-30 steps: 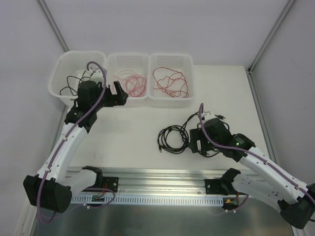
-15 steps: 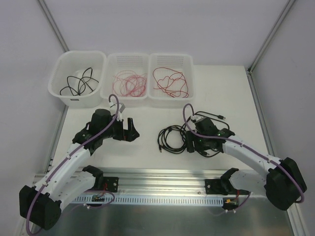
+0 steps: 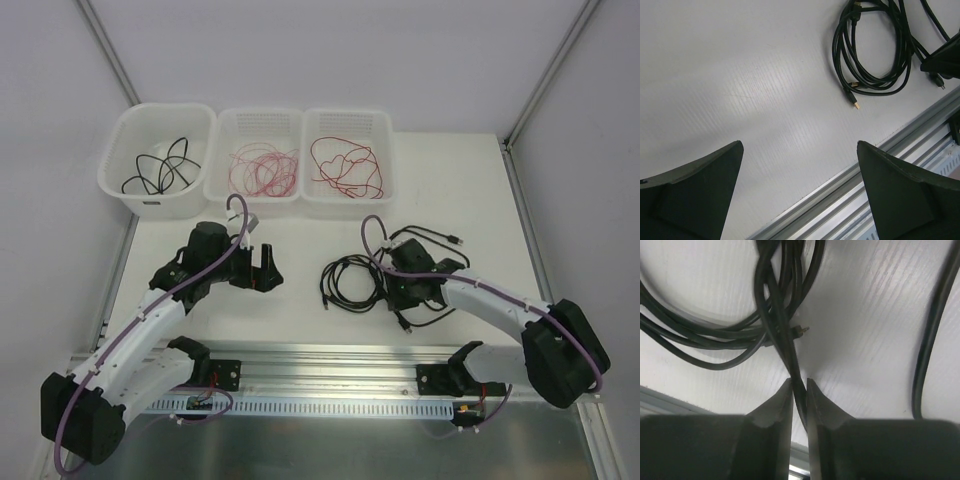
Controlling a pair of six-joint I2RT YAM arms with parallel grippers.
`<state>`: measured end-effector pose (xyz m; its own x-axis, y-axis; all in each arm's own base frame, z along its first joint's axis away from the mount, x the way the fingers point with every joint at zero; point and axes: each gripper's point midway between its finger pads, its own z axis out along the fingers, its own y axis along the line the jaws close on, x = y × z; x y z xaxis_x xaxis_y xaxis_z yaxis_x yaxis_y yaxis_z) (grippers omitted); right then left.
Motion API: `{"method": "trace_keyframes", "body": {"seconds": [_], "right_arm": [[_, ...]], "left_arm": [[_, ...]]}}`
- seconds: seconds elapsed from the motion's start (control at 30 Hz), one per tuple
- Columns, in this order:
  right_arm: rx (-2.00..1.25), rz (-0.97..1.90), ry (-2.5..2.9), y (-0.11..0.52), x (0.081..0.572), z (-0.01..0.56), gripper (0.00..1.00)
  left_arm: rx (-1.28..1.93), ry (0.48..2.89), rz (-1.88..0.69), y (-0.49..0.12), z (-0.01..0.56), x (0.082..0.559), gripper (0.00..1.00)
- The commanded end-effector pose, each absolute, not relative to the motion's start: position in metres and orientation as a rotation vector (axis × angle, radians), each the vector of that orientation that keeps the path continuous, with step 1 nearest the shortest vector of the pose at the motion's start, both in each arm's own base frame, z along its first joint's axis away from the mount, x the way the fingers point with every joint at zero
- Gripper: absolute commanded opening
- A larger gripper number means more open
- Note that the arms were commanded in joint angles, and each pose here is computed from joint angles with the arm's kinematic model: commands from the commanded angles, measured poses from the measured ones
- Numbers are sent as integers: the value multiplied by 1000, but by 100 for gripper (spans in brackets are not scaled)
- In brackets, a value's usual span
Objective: Untangle the cables
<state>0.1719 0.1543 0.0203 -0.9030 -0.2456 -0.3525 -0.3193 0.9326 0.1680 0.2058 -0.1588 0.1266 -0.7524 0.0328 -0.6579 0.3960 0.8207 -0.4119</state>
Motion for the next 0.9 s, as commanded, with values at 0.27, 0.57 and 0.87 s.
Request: {"method": "trace_keyframes", "body": {"seconds": [0.27, 0.57, 0.87], "right_arm": [[-545, 431, 2451, 164, 186, 162, 1], [-755, 585, 2215, 197, 169, 243, 1], [-942, 668, 2056, 245, 159, 266, 1]], "left_arm": [[327, 2310, -701, -156, 134, 206, 99], [285, 2306, -729, -158, 139, 205, 99], [4, 2206, -1001, -180, 206, 201, 99]]}}
